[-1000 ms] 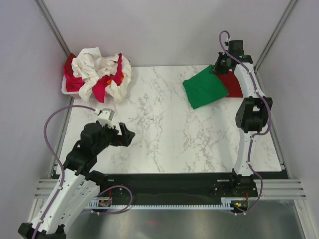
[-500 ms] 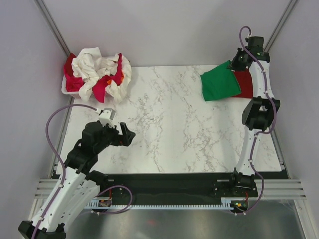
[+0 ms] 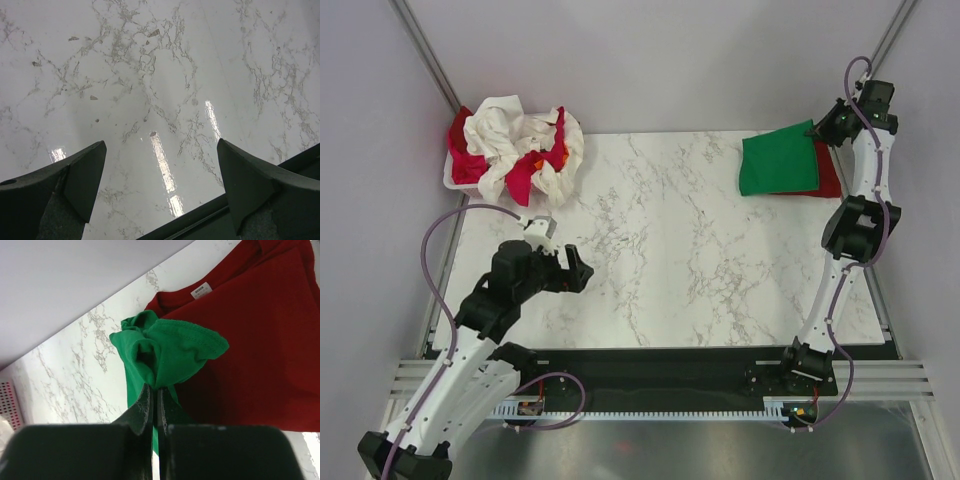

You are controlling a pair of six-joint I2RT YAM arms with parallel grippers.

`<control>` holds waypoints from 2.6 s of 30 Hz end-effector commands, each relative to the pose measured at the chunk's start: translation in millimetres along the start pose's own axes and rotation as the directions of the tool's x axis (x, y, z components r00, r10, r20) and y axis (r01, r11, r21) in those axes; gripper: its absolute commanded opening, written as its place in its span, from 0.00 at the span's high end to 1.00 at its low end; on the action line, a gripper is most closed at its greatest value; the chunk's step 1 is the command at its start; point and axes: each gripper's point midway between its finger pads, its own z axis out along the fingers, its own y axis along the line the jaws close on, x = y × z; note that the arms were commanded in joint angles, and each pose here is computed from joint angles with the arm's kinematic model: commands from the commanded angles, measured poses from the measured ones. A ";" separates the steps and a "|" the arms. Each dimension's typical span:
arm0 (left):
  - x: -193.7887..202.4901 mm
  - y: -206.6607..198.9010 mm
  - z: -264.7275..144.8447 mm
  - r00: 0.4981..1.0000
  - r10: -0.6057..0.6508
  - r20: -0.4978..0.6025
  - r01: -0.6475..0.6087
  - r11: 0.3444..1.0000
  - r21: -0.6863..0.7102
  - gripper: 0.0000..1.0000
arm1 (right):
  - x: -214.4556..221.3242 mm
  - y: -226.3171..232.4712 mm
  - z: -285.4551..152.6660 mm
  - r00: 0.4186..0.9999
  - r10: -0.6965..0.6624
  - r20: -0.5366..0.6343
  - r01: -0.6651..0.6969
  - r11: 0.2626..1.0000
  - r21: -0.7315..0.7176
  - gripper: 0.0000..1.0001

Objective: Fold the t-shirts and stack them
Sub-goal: Neatly place the folded tshirt to the corner, then reset both grippers

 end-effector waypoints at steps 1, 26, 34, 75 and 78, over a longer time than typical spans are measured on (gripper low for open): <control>-7.2 -4.1 0.1 1.000 0.001 0.015 -0.002 1.000 0.017 0.00 | -45.9 25.8 -21.3 0.992 0.015 0.125 0.001 0.992 -0.128 1.00; -7.6 -0.6 0.8 1.000 -0.002 0.006 0.002 1.000 -0.007 0.00 | -96.0 64.2 -75.7 0.970 0.130 0.207 -0.040 0.920 -0.390 1.00; -6.9 0.0 2.1 1.000 -0.004 -0.002 0.004 1.000 -0.011 0.00 | -30.1 -84.5 -8.9 0.963 0.268 0.031 -0.263 0.958 -0.118 0.53; -19.4 3.8 -9.4 0.996 0.012 0.085 -0.009 0.999 -0.033 0.00 | 212.5 141.7 -217.0 0.952 -0.258 0.164 0.292 0.924 -0.247 0.02; -20.0 4.9 -10.5 0.996 0.013 0.092 -0.009 0.999 -0.039 0.00 | 228.5 137.5 -226.5 0.949 -0.271 0.159 0.303 0.925 -0.228 0.02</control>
